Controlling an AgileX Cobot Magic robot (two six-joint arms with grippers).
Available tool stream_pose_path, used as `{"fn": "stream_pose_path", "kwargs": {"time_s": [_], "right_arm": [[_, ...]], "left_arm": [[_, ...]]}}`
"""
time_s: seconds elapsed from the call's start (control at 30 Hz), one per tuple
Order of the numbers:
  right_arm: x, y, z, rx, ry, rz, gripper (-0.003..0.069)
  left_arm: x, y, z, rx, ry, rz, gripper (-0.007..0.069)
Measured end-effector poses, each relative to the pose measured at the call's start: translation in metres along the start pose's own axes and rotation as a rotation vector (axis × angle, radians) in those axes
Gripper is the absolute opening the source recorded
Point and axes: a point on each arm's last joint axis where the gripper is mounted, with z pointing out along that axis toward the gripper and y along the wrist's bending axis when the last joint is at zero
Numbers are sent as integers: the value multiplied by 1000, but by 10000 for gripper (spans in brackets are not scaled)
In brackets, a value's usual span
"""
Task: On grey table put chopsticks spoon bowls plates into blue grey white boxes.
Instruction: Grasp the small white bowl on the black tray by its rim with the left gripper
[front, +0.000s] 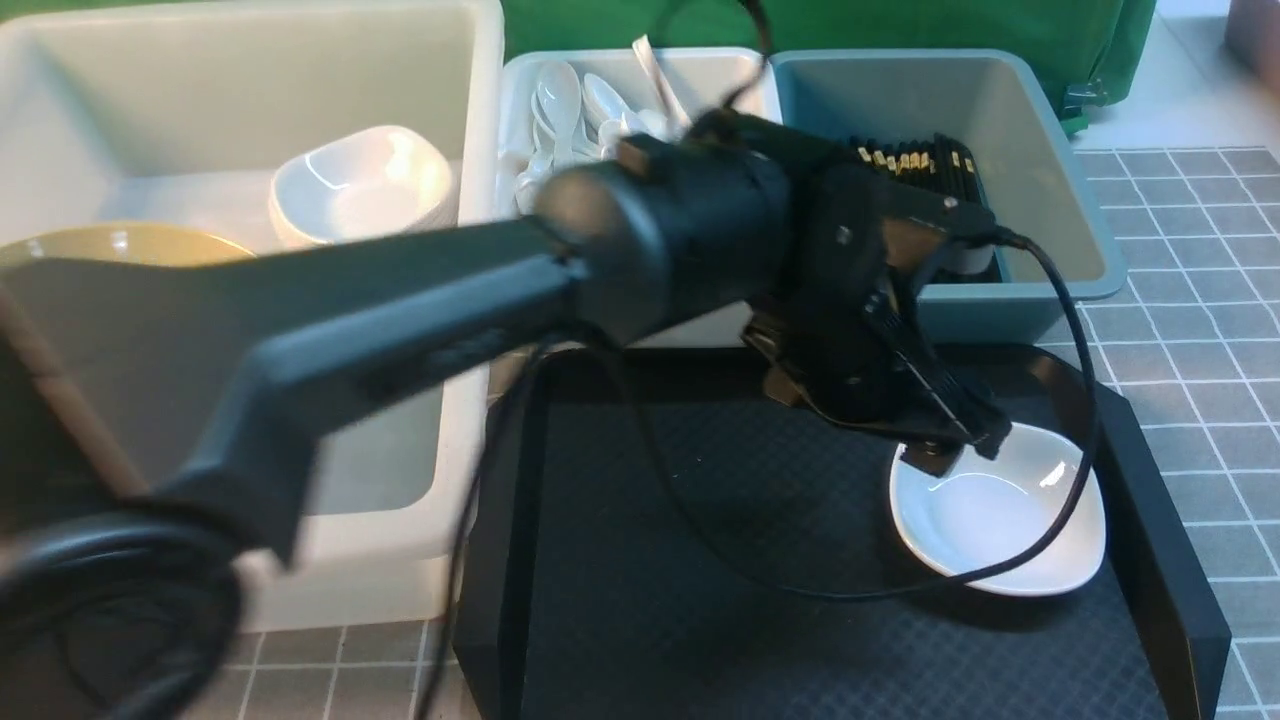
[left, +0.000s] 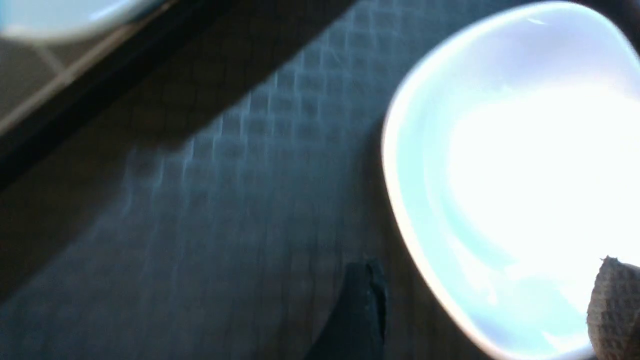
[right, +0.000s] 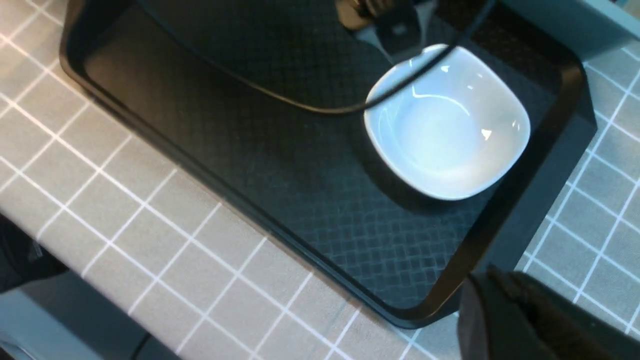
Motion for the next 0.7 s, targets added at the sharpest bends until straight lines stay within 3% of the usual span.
{"fn": "stream_pose_path", "kwargs": {"time_s": [0.2, 0.3, 0.37, 0.43, 0.47, 0.53, 0.7], "right_arm": [[4, -1, -4, -2, -14, 4, 45], [4, -1, -4, -2, -14, 4, 45], [4, -1, -4, -2, -14, 4, 45], [4, -1, -4, -2, -14, 4, 45], [4, -1, -4, -2, -14, 4, 45], [4, -1, -4, -2, -14, 4, 45], [1, 0, 2, 2, 10, -2, 45]], "left_arm": [[-5, 6, 50, -6, 7, -8, 506], [-5, 8, 66, -6, 20, -14, 464], [-7, 7, 70, 3, 16, -22, 379], [-8, 7, 71, 10, 21, -30, 239], [-8, 7, 70, 10, 20, -30, 225], [-11, 5, 68, 19, 20, -38, 93], [-29, -2, 32, 18, 4, 32, 7]]}}
